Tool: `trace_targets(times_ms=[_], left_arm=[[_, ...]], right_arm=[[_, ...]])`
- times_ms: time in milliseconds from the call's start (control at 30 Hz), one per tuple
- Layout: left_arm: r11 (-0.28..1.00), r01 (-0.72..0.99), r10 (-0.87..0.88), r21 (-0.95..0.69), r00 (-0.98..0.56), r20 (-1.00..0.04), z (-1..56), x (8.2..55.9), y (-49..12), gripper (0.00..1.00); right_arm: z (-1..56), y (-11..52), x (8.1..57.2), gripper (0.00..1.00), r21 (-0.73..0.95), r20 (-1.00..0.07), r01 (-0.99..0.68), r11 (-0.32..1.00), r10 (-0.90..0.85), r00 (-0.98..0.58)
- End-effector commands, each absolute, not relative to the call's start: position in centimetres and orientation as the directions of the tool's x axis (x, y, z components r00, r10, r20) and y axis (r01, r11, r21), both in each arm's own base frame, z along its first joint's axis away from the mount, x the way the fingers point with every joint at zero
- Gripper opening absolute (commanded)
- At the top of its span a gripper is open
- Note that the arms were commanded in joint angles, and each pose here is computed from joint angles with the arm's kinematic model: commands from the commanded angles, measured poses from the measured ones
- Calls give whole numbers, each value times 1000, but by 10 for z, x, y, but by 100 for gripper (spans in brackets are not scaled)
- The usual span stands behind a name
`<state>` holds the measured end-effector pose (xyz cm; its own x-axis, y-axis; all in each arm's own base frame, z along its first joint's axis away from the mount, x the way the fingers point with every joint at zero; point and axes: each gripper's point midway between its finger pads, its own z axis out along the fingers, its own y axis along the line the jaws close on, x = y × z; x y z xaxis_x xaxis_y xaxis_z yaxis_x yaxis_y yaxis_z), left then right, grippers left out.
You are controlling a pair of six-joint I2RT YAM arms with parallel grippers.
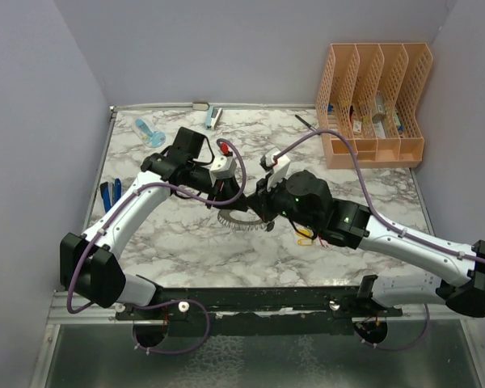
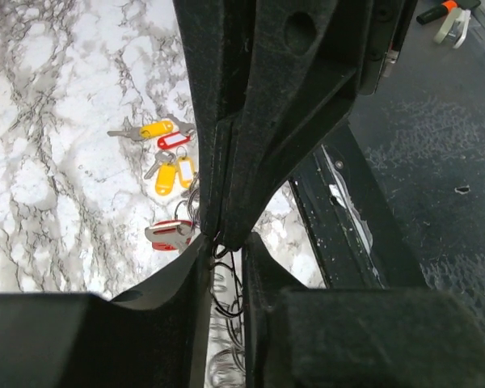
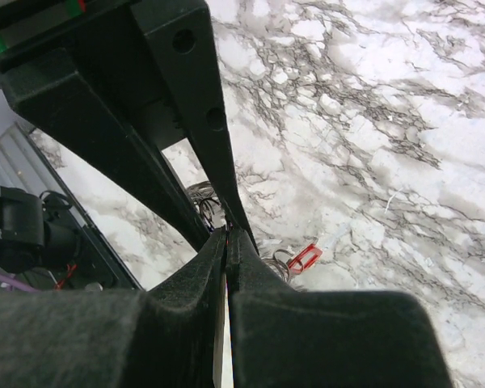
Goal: Put the keys on the keyring
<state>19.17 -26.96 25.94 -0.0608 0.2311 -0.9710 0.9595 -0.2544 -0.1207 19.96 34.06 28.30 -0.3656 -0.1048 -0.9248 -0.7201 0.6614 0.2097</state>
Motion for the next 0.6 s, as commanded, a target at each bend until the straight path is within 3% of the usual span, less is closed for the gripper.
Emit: trace_targets(times_ms=[0, 300, 567], left_arm=[[-296, 949, 200, -104, -44, -979, 263, 185, -271, 11], [-302, 945, 200, -122, -62, -978, 259, 186, -272, 12], [-299, 946, 205, -125, -64, -977, 256, 189, -273, 34]], right_arm=[[313, 336, 200, 1, 264, -945, -712, 651, 28, -325], [326, 327, 194, 1, 295, -953, -729, 617, 135, -271], [334, 327, 187, 1, 284, -958, -766, 577, 154, -240]])
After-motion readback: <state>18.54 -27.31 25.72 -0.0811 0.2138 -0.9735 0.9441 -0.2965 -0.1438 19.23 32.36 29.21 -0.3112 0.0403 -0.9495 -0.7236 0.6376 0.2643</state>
